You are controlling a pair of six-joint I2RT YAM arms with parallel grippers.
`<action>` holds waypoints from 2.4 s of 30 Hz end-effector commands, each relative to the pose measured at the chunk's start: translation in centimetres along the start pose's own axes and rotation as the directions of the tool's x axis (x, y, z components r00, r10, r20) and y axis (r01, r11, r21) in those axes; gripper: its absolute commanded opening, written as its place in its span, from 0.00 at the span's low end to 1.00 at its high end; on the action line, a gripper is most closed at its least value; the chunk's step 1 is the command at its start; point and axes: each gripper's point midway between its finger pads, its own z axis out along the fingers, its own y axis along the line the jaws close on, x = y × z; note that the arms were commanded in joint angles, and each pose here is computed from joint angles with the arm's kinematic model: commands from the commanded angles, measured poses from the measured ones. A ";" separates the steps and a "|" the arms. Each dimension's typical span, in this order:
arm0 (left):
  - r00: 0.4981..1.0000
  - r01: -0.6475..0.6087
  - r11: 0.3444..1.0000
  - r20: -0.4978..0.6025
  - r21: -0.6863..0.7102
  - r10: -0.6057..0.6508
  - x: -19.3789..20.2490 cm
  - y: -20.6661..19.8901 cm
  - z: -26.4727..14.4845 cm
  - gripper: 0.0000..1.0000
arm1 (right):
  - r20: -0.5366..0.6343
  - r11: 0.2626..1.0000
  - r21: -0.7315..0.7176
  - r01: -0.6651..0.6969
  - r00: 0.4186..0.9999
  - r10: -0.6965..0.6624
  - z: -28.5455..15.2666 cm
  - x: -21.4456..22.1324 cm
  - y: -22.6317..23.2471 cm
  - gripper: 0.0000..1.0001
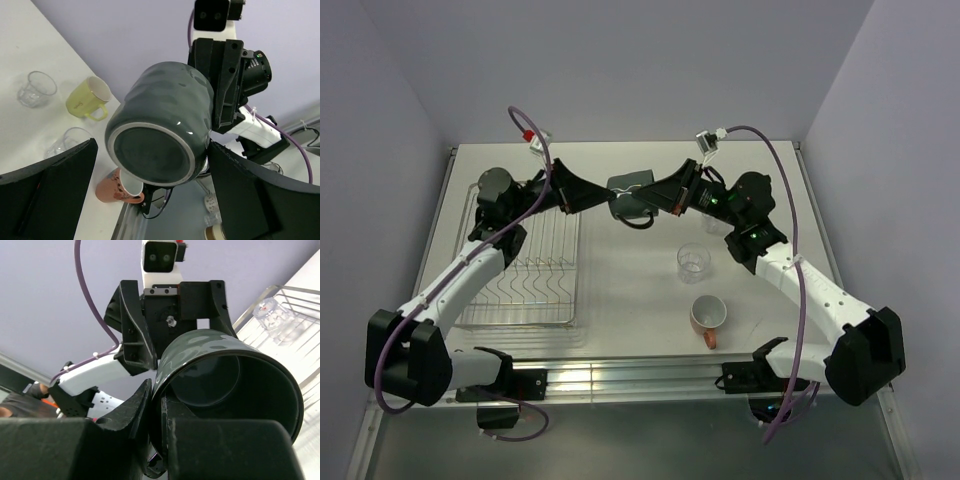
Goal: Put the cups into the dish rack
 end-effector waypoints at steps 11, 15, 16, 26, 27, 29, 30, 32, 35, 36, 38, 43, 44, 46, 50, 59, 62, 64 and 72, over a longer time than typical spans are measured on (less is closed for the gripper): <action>0.999 -0.025 0.986 -0.042 0.166 0.032 1.2 -3.1 1.3 0.99 | 0.108 0.963 -0.252 0.093 0.992 -0.067 -0.2 -2.5 6.0 0.00; 0.998 -0.017 0.987 -0.050 0.160 0.026 1.6 -2.9 1.5 0.99 | 0.097 0.956 -0.288 0.058 0.995 -0.031 -0.2 -2.3 6.3 0.00; 0.998 -0.015 0.988 -0.052 0.157 0.024 1.7 -2.8 1.5 0.99 | 0.095 0.955 -0.292 0.054 0.995 -0.027 -0.3 -2.2 6.2 0.00; 0.997 0.003 0.984 -0.076 0.177 0.011 2.4 -3.5 2.2 0.99 | 0.128 0.951 -0.291 0.109 0.989 -0.074 -0.5 -2.3 6.3 0.00; 0.997 0.009 0.984 -0.081 0.179 0.006 2.7 -3.6 2.4 0.99 | 0.131 0.951 -0.289 0.115 0.988 -0.080 -0.5 -2.3 6.2 0.00; 0.996 0.011 0.983 -0.089 0.181 0.005 2.9 -3.6 2.6 0.99 | 0.127 0.952 -0.285 0.111 0.989 -0.077 -0.4 -2.3 6.0 0.00; 0.995 0.016 0.983 -0.095 0.181 0.001 3.1 -3.7 2.7 0.99 | 0.126 0.953 -0.285 0.107 0.989 -0.073 -0.4 -2.2 5.9 0.00; 0.996 0.014 0.985 -0.086 0.173 0.000 3.1 -3.5 2.8 0.99 | 0.121 0.953 -0.287 0.101 0.990 -0.068 -0.4 -2.1 5.7 0.00; 0.995 0.024 0.984 -0.098 0.175 -0.007 3.3 -3.4 3.1 0.99 | 0.123 0.953 -0.287 0.100 0.990 -0.067 -0.3 -2.0 5.6 0.00; 0.995 0.027 0.984 -0.100 0.175 -0.010 3.4 -3.4 3.1 0.99 | 0.124 0.954 -0.282 0.099 0.990 -0.066 -0.3 -2.0 5.4 0.00; 0.995 0.030 0.984 -0.101 0.173 -0.012 3.5 -3.3 3.2 0.99 | 0.120 0.954 -0.284 0.096 0.991 -0.064 -0.2 -2.0 5.3 0.00; 0.994 0.036 0.984 -0.109 0.175 -0.017 3.8 -3.4 3.4 0.98 | 0.110 0.955 -0.285 0.086 0.992 -0.057 0.0 -1.8 5.1 0.00; 0.994 0.036 0.984 -0.110 0.177 -0.017 3.8 -3.4 3.5 0.97 | 0.110 0.955 -0.285 0.086 0.992 -0.057 0.0 -1.8 5.1 0.00; 0.993 0.040 0.983 -0.116 0.179 -0.019 3.9 -3.5 3.6 0.93 | 0.106 0.955 -0.284 0.085 0.993 -0.056 0.1 -1.7 5.0 0.00; 0.992 0.044 0.980 -0.127 0.194 -0.020 4.1 -4.0 3.7 0.55 | 0.108 0.958 -0.273 0.085 0.993 -0.057 0.3 -1.6 4.6 0.00; 0.995 -0.002 0.984 -0.102 0.176 0.020 3.2 -5.4 3.2 0.00 | 0.112 0.976 -0.199 0.089 0.991 -0.068 0.8 -1.7 3.0 0.06; 0.995 -0.018 0.986 -0.093 0.168 0.034 2.9 -5.9 3.0 0.00 | 0.133 0.987 -0.121 0.101 0.987 -0.085 0.7 -2.1 2.0 0.19; 0.996 -0.027 0.987 -0.083 0.158 0.040 2.7 -6.0 2.9 0.00 | 0.146 0.991 -0.088 0.104 0.985 -0.091 0.5 -2.4 1.9 0.25; 0.998 -0.046 0.989 -0.043 0.138 0.053 1.3 -6.1 1.9 0.00 | 0.190 0.992 0.036 0.122 0.974 -0.127 -0.2 -3.4 1.0 0.54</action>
